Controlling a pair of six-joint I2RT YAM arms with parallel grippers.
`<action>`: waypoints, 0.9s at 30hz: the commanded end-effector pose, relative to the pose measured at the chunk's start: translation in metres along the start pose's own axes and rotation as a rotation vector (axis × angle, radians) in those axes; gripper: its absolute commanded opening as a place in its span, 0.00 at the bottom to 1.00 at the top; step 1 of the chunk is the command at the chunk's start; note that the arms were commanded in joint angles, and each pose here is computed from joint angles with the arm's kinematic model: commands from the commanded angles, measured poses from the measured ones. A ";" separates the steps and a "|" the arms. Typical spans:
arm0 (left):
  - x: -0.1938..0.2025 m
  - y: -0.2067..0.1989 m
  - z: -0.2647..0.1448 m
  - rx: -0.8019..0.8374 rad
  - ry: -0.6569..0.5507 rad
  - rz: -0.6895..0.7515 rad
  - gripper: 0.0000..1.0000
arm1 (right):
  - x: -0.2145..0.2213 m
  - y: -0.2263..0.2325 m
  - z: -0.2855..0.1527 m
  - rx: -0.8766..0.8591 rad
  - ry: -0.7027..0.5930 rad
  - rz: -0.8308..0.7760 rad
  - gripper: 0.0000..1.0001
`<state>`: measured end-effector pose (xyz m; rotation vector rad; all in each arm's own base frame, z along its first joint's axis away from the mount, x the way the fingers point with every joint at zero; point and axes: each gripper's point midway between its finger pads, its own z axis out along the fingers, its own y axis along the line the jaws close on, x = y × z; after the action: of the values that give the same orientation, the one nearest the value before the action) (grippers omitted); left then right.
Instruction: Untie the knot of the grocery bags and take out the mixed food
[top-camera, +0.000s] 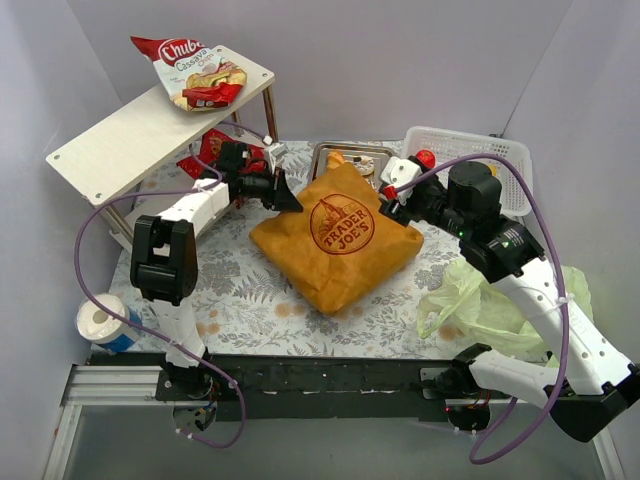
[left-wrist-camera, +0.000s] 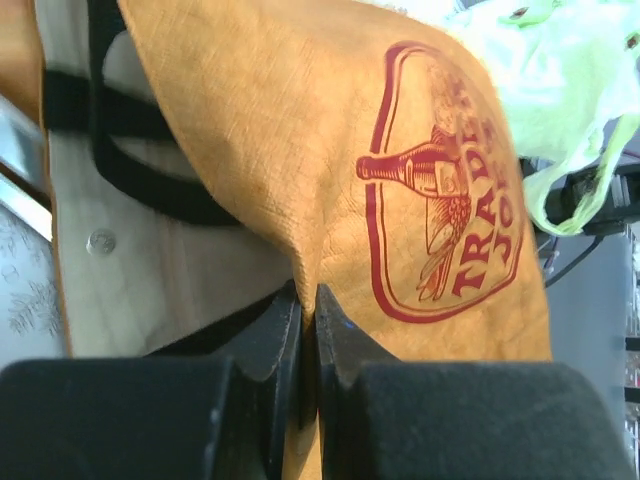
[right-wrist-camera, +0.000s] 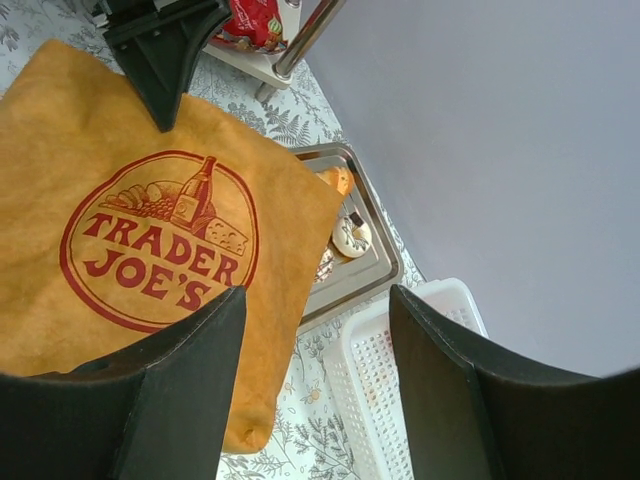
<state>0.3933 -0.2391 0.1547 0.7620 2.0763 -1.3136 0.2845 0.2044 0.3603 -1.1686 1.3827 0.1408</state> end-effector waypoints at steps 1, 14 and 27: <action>-0.103 -0.061 -0.031 0.038 -0.138 0.273 0.00 | -0.013 -0.011 0.001 0.041 -0.050 0.006 0.67; -0.129 -0.206 -0.051 0.254 -0.137 0.490 0.00 | -0.045 -0.070 0.005 0.222 -0.107 0.063 0.67; 0.001 -0.219 -0.017 0.204 0.101 0.695 0.00 | -0.041 -0.050 0.023 0.133 -0.127 0.190 0.70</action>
<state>0.2289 -0.3008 0.2668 1.4203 1.6659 -1.2315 0.3184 0.2081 0.3966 -0.9818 1.3897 0.1685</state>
